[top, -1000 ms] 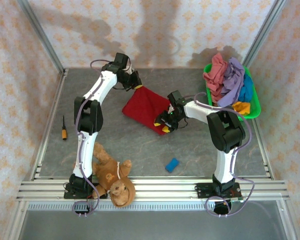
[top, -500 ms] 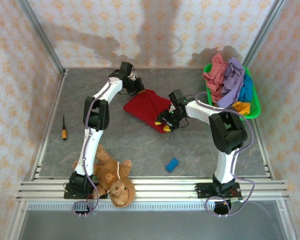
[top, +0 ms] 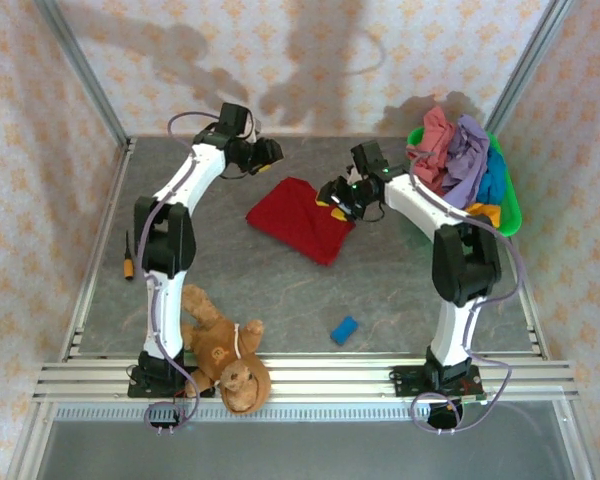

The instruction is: Fold and stack the t-shirts

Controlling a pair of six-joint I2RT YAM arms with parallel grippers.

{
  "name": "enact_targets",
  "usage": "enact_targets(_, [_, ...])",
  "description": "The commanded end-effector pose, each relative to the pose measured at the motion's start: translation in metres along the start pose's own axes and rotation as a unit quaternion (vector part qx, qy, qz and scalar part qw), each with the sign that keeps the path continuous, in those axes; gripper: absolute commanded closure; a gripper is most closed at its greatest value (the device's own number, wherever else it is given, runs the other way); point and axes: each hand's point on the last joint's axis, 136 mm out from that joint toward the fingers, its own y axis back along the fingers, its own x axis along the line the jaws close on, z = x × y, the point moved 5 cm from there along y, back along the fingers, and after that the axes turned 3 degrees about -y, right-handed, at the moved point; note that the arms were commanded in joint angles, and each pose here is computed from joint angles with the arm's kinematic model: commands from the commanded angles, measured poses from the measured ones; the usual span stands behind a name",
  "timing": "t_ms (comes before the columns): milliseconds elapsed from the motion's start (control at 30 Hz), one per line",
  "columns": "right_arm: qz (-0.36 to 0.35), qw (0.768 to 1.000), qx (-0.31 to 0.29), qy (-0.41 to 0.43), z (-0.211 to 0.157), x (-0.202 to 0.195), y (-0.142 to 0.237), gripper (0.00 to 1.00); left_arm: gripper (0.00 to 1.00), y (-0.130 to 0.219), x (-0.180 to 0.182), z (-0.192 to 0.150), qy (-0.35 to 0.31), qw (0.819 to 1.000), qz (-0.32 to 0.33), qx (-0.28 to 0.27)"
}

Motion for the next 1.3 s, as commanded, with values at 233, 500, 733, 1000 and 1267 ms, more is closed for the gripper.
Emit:
enact_targets(233, [-0.005,0.999,-0.030,-0.017,0.053,-0.011,-0.067,0.49,0.52,-0.046,0.062,-0.080,0.025,0.995,0.058,0.078])
enact_targets(500, [-0.090,0.984,-0.118,-0.095,0.069,-0.072,-0.062,0.49,0.52,-0.072,0.109,-0.120,0.020,0.978,0.142,0.153])
enact_targets(733, [-0.125,0.969,-0.161,-0.140,0.077,-0.104,-0.044,0.49,0.53,-0.063,0.133,-0.144,0.019,0.961,0.200,0.189])
enact_targets(1000, [-0.050,0.994,-0.101,-0.018,0.069,-0.037,0.007,0.47,0.53,-0.007,0.030,-0.096,-0.027,0.987,0.129,0.092])
enact_targets(1267, [-0.075,0.987,-0.142,0.004,0.057,-0.039,0.103,0.46,0.42,-0.013,-0.042,-0.116,-0.163,0.963,0.188,0.105])
